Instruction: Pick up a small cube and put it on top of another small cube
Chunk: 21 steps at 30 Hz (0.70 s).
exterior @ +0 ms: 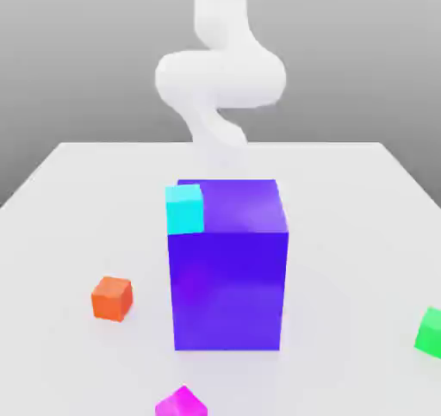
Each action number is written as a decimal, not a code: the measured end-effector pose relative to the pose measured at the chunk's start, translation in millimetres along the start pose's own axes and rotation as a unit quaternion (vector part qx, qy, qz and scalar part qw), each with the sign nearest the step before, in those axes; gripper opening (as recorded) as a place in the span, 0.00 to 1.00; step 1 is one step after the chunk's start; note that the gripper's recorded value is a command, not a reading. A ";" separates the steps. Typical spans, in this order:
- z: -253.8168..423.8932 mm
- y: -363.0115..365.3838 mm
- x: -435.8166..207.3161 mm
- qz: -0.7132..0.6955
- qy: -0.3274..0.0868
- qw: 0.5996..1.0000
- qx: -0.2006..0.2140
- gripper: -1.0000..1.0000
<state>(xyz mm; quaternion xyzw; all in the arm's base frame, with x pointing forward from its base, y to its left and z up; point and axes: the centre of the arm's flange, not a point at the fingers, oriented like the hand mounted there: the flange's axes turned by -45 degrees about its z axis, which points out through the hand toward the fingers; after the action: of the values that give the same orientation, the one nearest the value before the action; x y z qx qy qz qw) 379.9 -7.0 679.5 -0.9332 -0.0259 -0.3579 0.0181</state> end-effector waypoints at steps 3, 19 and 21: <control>57.9 8.6 -0.6 -0.030 -0.041 0.998 0.030 0.50; 328.4 26.1 -98.6 -0.181 -0.222 0.951 0.118 0.50; 354.9 29.0 -119.4 -0.202 -0.242 0.941 0.121 0.50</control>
<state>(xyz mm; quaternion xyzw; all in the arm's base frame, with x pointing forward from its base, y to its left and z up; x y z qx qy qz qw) 529.8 -21.6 335.4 -0.9577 -0.2602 -0.1113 0.0517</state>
